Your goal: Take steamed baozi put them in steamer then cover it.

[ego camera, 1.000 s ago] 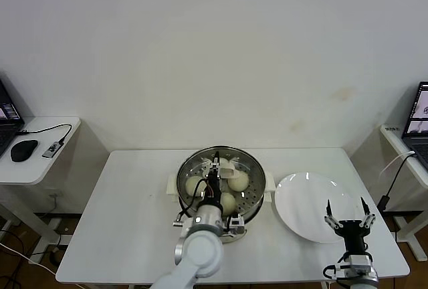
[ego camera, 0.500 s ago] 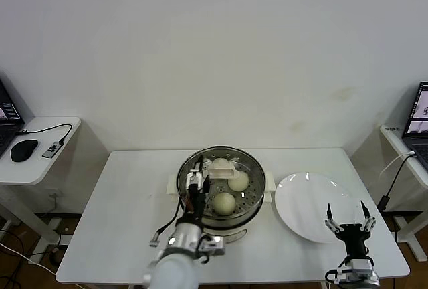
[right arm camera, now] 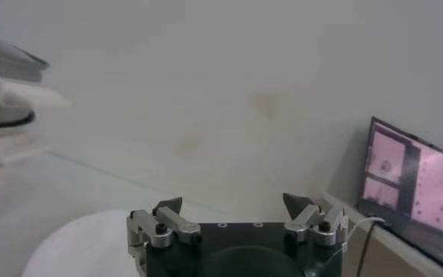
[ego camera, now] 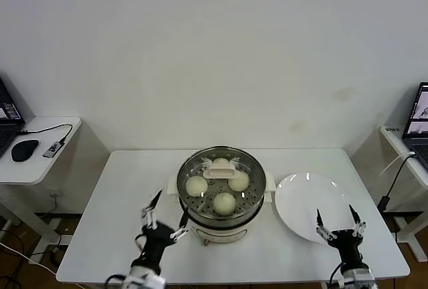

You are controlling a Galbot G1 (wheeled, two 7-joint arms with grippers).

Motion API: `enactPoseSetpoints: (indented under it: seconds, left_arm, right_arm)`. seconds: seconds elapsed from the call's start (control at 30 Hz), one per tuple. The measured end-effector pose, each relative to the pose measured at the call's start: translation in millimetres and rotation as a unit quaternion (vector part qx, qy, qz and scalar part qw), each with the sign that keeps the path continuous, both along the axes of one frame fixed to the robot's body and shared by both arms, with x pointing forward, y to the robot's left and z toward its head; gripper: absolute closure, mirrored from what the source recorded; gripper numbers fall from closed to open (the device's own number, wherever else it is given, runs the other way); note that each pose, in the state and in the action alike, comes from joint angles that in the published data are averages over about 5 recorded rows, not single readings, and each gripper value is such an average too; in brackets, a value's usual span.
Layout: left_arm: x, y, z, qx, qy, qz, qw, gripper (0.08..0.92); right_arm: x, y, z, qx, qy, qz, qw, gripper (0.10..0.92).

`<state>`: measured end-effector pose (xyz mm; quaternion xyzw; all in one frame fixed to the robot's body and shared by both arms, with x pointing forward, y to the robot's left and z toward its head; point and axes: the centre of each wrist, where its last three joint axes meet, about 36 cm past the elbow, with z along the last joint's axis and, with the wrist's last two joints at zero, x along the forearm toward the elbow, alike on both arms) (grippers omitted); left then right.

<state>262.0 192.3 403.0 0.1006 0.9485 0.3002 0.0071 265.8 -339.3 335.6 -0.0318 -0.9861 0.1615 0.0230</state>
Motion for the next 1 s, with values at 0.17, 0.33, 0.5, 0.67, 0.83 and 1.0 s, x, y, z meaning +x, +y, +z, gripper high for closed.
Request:
enactPoseSetpoints:
  seconds: [0.17, 0.33, 0.5, 0.67, 0.83, 1.0]
  left_arm:
    - [-25, 16, -14, -0.114, 0.032, 0.039, 0.992, 0.177]
    - [-41, 30, -32, -0.190, 0.059, 0.084, 0.976, 0.177]
    - [-57, 43, -48, -0.233, 0.091, 0.123, 0.961, 0.177]
    - [-68, 50, -56, -0.255, 0.107, 0.149, 0.949, 0.177]
    - [-75, 55, -59, -0.268, 0.110, 0.169, 0.942, 0.177]
    - [-80, 58, -63, -0.273, 0.116, 0.180, 0.938, 0.177]
  right_arm:
    - [-25, 3, -2, 0.022, 0.014, 0.028, 0.999, 0.200]
    - [-50, 6, -9, 0.045, 0.038, 0.046, 0.997, 0.200]
    - [-66, 12, -9, 0.072, 0.059, 0.060, 0.994, 0.200]
    - [-75, 18, -6, 0.092, 0.078, 0.070, 0.990, 0.200]
    - [-81, 26, -4, 0.107, 0.090, 0.073, 0.987, 0.200]
    - [-83, 29, -4, 0.116, 0.094, 0.067, 0.986, 0.200]
